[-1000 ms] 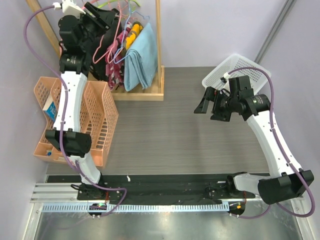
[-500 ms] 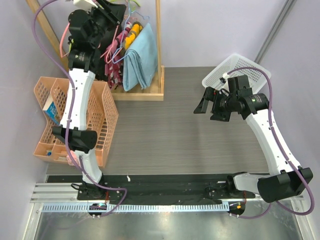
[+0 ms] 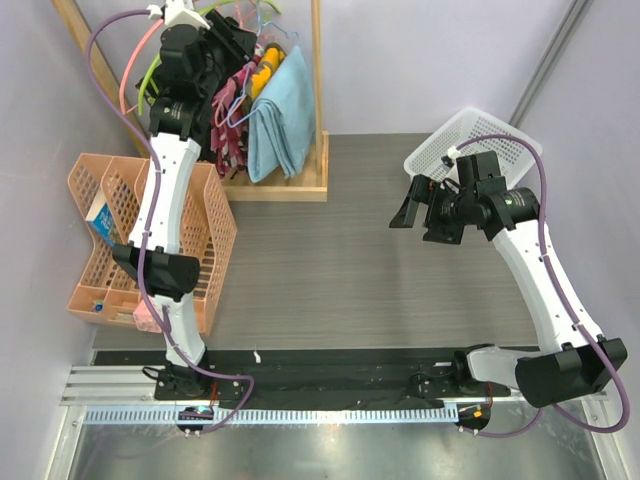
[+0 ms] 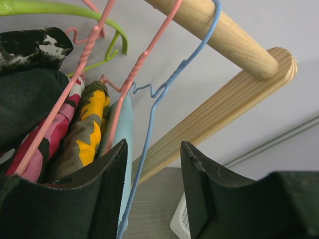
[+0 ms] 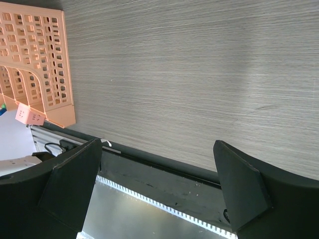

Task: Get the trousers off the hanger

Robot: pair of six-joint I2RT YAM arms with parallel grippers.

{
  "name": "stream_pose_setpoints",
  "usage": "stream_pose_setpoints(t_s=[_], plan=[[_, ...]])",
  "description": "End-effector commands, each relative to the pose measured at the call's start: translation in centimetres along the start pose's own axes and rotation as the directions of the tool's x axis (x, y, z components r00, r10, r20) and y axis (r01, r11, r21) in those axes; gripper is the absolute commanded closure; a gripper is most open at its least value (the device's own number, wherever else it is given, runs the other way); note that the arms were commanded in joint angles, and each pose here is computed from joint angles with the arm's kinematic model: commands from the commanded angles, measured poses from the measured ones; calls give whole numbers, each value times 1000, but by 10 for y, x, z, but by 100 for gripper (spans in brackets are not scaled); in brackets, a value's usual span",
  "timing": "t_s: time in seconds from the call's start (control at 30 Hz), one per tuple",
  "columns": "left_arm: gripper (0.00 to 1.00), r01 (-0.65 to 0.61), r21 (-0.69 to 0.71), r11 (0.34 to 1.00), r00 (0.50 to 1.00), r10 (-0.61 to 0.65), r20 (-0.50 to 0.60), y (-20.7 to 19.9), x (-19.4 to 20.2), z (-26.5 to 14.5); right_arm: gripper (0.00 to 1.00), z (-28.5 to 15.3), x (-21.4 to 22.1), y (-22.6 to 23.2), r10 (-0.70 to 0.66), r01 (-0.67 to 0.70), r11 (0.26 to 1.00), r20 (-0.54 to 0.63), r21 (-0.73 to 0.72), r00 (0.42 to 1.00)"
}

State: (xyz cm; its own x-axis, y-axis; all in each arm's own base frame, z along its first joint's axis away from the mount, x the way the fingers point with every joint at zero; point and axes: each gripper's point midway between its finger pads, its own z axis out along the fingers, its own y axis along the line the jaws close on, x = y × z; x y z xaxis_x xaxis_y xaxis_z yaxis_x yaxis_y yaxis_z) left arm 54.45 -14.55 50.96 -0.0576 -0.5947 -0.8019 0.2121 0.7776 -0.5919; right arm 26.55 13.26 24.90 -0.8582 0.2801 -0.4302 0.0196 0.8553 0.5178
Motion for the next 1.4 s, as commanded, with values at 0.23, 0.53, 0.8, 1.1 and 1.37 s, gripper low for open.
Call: stream_pose_setpoints(t_s=[0.23, 0.53, 0.8, 1.1, 1.37], plan=[[40, 33, 68, 997, 993, -41, 112, -35, -50, -27, 0, -17, -10, 8, -27, 29, 999, 68, -20, 997], [41, 202, 190, 961, 970, -222, 96, -62, -75, -46, 0, -18, -9, 8, -40, 41, 999, 62, -19, 997], [43, 271, 188, 944, 962, -271, -26, -60, -49, -44, 0, -21, -4, 6, -49, 51, 998, 63, -24, 997], [42, 23, 70, 997, 999, -25, 21, -36, -31, -35, 0, -24, -3, 7, -57, 59, 998, 65, -32, 996], [42, -35, 6, 999, 999, 35, -39, -21, 2, -21, 0, -25, -4, 6, -62, 63, 998, 66, -19, 996]])
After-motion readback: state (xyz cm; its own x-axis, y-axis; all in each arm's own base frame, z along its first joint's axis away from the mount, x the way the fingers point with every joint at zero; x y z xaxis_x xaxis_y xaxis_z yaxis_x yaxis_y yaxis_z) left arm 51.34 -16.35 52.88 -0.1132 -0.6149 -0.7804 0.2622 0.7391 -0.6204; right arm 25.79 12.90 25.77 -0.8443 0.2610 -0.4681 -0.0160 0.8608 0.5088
